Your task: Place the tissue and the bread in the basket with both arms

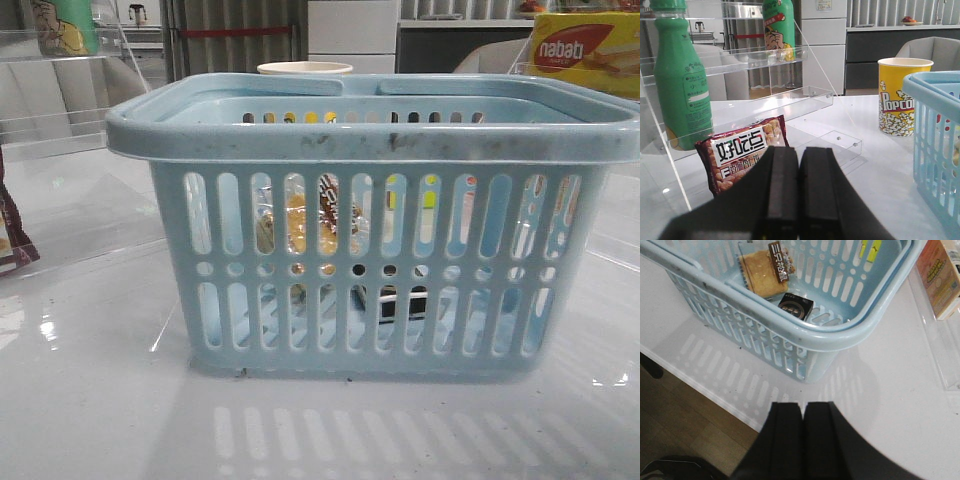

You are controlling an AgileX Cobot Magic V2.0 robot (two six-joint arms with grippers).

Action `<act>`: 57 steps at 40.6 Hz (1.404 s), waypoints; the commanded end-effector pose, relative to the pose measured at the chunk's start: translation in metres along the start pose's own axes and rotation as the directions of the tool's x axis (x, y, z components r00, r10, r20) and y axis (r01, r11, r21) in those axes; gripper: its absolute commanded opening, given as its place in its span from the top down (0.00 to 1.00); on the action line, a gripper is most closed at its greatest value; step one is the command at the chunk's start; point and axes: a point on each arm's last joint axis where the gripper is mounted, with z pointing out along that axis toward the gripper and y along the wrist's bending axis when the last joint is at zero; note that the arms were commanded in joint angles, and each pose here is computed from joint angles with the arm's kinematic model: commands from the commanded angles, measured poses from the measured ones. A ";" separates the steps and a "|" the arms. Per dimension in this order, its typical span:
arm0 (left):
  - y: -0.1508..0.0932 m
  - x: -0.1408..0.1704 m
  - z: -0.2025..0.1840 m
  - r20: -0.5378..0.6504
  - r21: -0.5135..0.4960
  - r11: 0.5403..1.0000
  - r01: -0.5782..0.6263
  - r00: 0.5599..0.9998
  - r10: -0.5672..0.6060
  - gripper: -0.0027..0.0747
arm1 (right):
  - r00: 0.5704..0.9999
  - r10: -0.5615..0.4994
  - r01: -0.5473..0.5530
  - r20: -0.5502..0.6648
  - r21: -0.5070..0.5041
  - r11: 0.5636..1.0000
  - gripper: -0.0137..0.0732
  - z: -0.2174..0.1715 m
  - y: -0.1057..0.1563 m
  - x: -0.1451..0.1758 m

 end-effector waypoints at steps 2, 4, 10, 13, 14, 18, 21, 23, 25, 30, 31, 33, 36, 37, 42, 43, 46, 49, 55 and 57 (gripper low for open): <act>0.000 -0.007 -0.002 0.101 0.003 1.000 0.020 0.995 -0.020 0.85 | 0.996 -0.004 0.004 0.089 0.005 1.000 0.78 -0.005 0.000 -0.012; 0.000 -0.007 -0.002 0.101 0.003 1.000 0.020 0.995 -0.020 0.85 | 0.996 -0.004 0.004 0.089 0.005 1.000 0.78 -0.005 0.000 -0.012; 0.000 -0.007 -0.002 0.101 0.003 1.000 0.020 0.995 -0.020 0.85 | 0.996 -0.004 0.004 0.089 0.005 1.000 0.78 -0.005 0.000 -0.012; 0.000 -0.007 -0.002 0.101 0.003 1.000 0.020 0.995 -0.020 0.85 | 0.996 -0.004 0.004 0.089 0.005 1.000 0.78 -0.005 0.000 -0.012; 0.000 -0.007 -0.002 0.101 0.003 1.000 0.020 0.995 -0.020 0.85 | 0.996 -0.004 0.004 0.089 0.005 1.000 0.78 -0.005 0.000 -0.012; 0.000 -0.007 -0.002 0.101 0.003 1.000 0.020 0.995 -0.020 0.85 | 0.995 -0.001 0.000 0.105 0.015 1.000 0.78 -0.008 -0.001 -0.007; 0.000 -0.007 -0.002 0.101 0.003 1.000 0.020 0.995 -0.020 0.85 | 0.988 0.015 -0.023 0.151 0.053 0.998 0.78 -0.009 -0.004 0.001; 0.000 -0.007 -0.002 0.101 0.003 1.000 0.020 0.995 -0.020 0.85 | 0.978 0.029 -0.051 0.209 0.097 0.994 0.78 -0.009 -0.007 0.007; 0.000 -0.007 -0.002 0.101 0.003 1.000 0.020 0.995 -0.020 0.85 | 0.966 0.042 -0.081 0.257 0.145 0.986 0.78 -0.006 -0.011 0.016; 0.000 -0.007 -0.002 0.101 0.003 1.000 0.020 0.995 -0.020 0.85 | 0.910 0.032 -0.150 0.414 0.254 0.955 0.78 -0.004 -0.017 0.040; 0.000 -0.007 -0.002 0.101 0.003 1.000 0.020 0.995 -0.020 0.85 | 0.897 0.026 -0.160 0.441 0.270 0.950 0.78 -0.002 -0.018 0.046; 0.000 -0.007 -0.002 0.101 0.003 1.000 0.020 0.995 -0.020 0.85 | 0.876 0.014 -0.180 0.481 0.300 0.937 0.78 0.000 -0.018 0.057; 0.000 -0.007 -0.002 0.101 0.003 1.000 0.020 0.995 -0.020 0.85 | 0.853 0.000 -0.206 0.521 0.338 0.919 0.78 0.007 -0.020 0.074; 0.000 -0.007 -0.002 0.101 0.003 1.000 0.020 0.995 -0.020 0.85 | 0.847 -0.005 -0.212 0.532 0.347 0.914 0.78 0.009 -0.020 0.079; 0.000 -0.007 -0.002 0.101 0.003 1.000 0.020 0.995 -0.020 0.85 | 0.815 -0.032 -0.239 0.578 0.386 0.891 0.78 0.021 -0.021 0.104; 0.000 -0.007 -0.002 0.101 0.003 1.000 0.020 0.995 -0.020 0.85 | 0.806 -0.040 -0.242 0.590 0.390 0.888 0.78 0.022 -0.021 0.107; 0.000 -0.007 -0.002 0.101 0.003 1.000 0.020 0.995 -0.020 0.85 | 0.799 -0.046 -0.246 0.600 0.396 0.885 0.78 0.031 -0.021 0.119; 0.000 -0.007 -0.002 0.101 0.003 1.000 0.020 0.995 -0.020 0.85 | 0.785 -0.057 -0.249 0.616 0.399 0.883 0.78 0.038 -0.021 0.129; 0.000 -0.007 -0.002 0.099 0.003 1.000 0.020 0.995 -0.020 0.85 | 0.790 -0.054 -0.249 0.611 0.399 0.882 0.78 0.038 -0.021 0.130; 0.000 -0.007 -0.002 0.099 0.003 1.000 0.020 0.995 -0.020 0.85 | 0.790 -0.054 -0.249 0.611 0.399 0.882 0.78 0.038 -0.021 0.130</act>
